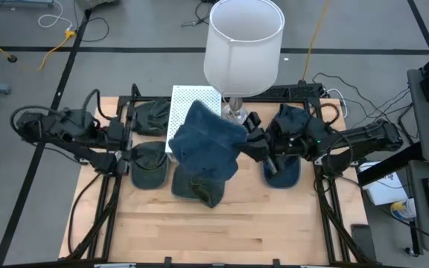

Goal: Pick & Place hat
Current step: Put the bottom blue cap on the shelf

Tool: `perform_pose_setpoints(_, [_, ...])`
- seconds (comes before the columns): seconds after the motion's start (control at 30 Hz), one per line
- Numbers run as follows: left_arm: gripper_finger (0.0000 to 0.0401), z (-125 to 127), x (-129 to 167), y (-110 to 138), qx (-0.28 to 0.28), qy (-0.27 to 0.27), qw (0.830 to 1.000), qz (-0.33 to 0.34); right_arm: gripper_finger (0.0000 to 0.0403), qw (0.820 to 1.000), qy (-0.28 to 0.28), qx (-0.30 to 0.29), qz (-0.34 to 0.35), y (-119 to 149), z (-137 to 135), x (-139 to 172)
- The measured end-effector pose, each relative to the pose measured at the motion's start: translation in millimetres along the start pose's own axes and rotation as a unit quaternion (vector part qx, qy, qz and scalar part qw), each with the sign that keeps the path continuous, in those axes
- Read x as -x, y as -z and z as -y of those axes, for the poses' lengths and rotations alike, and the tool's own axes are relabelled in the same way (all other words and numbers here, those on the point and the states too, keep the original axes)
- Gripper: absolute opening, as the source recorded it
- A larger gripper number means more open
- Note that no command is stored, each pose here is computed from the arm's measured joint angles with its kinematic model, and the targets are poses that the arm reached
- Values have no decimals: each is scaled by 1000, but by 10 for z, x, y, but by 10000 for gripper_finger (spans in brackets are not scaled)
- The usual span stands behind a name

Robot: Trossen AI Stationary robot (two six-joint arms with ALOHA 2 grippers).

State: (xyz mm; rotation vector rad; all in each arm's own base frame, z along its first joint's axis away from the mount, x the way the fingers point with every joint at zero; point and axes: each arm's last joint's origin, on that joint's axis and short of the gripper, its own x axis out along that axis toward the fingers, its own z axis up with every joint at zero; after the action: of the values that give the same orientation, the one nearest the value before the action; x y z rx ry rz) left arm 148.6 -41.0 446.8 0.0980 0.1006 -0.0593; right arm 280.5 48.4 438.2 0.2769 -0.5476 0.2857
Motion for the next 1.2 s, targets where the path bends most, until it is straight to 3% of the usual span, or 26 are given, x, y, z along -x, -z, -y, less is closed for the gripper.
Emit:
perform_pose_setpoints(0.2, [209, 160, -150, -47, 27, 36, 999, -4, 4, 998, -10, 32, 46, -91, -24, 3])
perform_pose_setpoints(0.4, [209, 253, -371, -37, 60, 38, 997, -2, 4, 998, -10, 46, 48, -95, -25, 3])
perform_pose_setpoints(0.6, [209, 358, -553, 8, -11, 36, 999, -9, 4, 998, -12, 31, 53, -103, -28, 4])
perform_pose_setpoints(0.8, [209, 450, -541, 101, -129, 23, 990, -53, 4, 994, -24, -91, 50, -106, -31, 5])
perform_pose_setpoints(0.97, [209, 489, -444, 105, -228, -23, 971, -68, 4, 971, -43, -233, 31, -90, -37, 4])
perform_pose_setpoints(1.07, [209, 520, -425, 97, -315, -57, 944, -77, 4, 954, -54, -295, 7, -63, -41, 3])
perform_pose_setpoints(1.2, [209, 519, -395, 67, -414, -123, 896, -100, 4, 926, -48, -373, -24, -15, -35, 2])
